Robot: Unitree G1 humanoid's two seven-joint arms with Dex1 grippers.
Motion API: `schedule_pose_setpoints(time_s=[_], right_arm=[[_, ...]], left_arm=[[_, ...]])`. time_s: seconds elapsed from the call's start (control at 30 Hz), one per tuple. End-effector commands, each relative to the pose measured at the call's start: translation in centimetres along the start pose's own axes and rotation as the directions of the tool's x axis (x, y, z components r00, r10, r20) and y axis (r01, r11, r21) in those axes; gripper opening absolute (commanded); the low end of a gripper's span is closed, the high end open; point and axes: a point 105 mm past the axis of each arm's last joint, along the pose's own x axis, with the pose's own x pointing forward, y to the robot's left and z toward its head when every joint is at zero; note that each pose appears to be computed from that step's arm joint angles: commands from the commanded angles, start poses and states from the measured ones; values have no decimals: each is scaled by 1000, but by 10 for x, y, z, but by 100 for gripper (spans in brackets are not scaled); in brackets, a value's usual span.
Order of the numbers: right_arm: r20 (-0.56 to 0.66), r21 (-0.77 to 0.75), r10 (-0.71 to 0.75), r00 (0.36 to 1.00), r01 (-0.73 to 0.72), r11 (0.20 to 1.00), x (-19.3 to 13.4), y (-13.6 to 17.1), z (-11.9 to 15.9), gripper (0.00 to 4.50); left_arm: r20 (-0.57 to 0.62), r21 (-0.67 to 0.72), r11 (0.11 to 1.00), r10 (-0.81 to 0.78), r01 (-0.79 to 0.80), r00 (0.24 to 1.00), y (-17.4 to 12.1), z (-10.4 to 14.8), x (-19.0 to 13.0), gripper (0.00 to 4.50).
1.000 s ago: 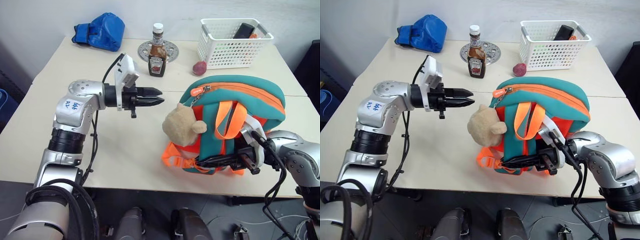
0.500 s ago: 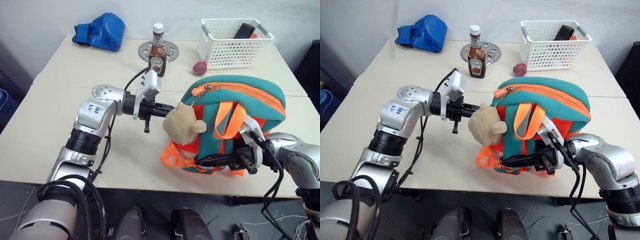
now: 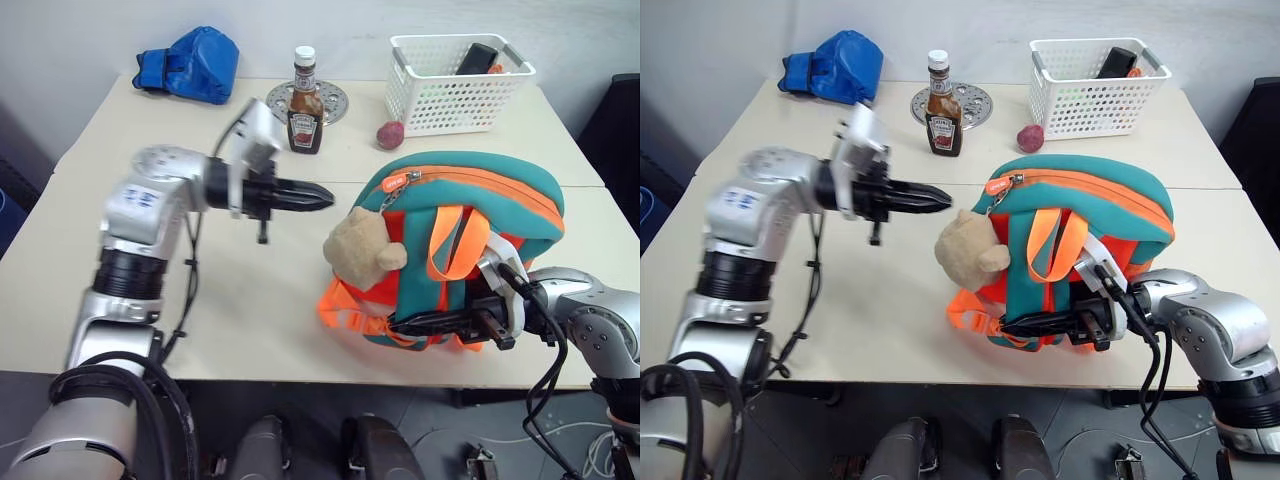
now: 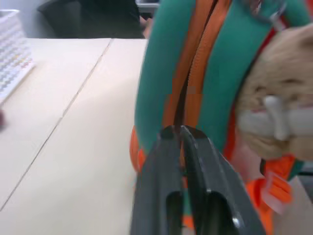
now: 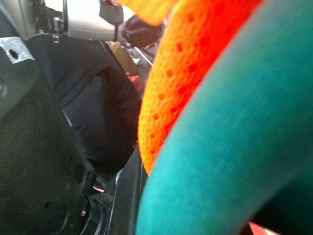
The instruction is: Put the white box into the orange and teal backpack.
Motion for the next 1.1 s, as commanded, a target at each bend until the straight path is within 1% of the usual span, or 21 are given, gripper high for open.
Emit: schedule_pose_setpoints(time_s=[0.03, 0.1, 0.17, 0.23, 0.37, 0.43, 0.6, 0.7, 0.87, 0.97, 1.1], right_arm=[[4, -12, -5, 1000, 5, 1000, 0, -1, 2, 0], [3, -12, -6, 1000, 6, 1000, 0, -2, 1, 0], [4, -12, -8, 1000, 8, 1000, 2, -4, 0, 0], [4, -14, -9, 1000, 9, 1000, 4, -4, 0, 0], [5, -16, -4, 1000, 4, 1000, 4, -3, 1, 0], [5, -17, -9, 1000, 9, 1000, 4, -3, 1, 0], [5, -18, -13, 1000, 13, 1000, 6, -4, 0, 0], [5, -20, -14, 1000, 15, 1000, 7, -5, 0, 0], [4, -22, -20, 1000, 20, 1000, 8, -6, 0, 0], [4, -22, -21, 1000, 21, 1000, 8, -6, 0, 0], [4, -22, -23, 1000, 23, 999, 7, -7, 0, 0]], left_arm=[[65, 21, 998, -55, 53, 996, -16, 27, -5, 155], [67, 25, 998, -64, 62, 996, -23, 30, 0, 222], [39, 51, 994, -96, 94, 995, -37, 27, 15, 281], [23, 56, 991, -120, 118, 993, -47, 23, 26, 281], [-12, 45, 996, -77, 78, 997, -45, 14, 36, 281], [-11, 13, 993, -116, 116, 993, -50, 12, 38, 281], [-40, 4, 983, -181, 181, 983, -62, 3, 43, 281], [-49, -4, 980, -198, 198, 979, -63, -2, 48, 281], [-36, -15, 976, -217, 217, 975, -64, -1, 52, 281], [-17, -16, 980, -196, 196, 980, -59, 3, 51, 218], [-13, -7, 981, -193, 193, 981, -57, 6, 45, 97]])
